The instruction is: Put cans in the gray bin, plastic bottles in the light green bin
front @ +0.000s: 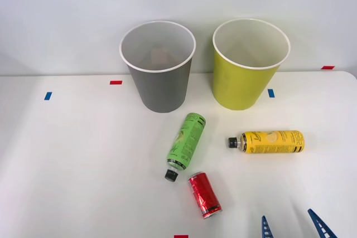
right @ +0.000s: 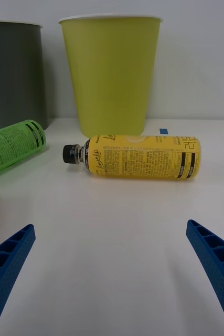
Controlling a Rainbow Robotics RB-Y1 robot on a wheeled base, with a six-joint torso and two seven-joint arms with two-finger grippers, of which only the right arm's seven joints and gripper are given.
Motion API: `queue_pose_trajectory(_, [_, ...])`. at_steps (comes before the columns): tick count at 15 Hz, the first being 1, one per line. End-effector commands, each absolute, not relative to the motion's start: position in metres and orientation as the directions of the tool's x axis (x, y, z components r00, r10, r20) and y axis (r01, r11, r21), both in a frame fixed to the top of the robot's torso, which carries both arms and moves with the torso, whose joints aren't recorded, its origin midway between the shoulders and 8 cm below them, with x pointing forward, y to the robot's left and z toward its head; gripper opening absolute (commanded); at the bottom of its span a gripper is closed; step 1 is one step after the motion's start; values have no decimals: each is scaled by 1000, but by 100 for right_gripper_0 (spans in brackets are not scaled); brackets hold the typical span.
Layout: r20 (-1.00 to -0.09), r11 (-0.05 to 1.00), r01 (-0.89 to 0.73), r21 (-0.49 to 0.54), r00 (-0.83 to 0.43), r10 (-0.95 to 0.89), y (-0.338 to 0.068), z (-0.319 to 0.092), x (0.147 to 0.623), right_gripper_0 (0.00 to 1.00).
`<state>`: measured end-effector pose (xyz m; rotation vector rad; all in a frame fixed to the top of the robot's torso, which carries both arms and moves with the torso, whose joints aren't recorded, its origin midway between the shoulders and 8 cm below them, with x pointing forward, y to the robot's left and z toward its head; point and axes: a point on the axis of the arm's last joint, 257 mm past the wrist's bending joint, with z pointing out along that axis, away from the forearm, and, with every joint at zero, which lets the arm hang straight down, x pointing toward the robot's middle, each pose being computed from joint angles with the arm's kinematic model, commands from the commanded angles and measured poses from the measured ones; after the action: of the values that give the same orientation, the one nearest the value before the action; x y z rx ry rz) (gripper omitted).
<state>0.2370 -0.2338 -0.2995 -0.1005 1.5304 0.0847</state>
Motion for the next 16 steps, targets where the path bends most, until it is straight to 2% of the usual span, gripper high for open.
queue_pose_trajectory(1, [-999,993,-118,-12,39,-8,-234,-300,237,100])
queue_pose_trajectory(16, [-999,993,-118,-12,39,-8,-234,-300,237,100])
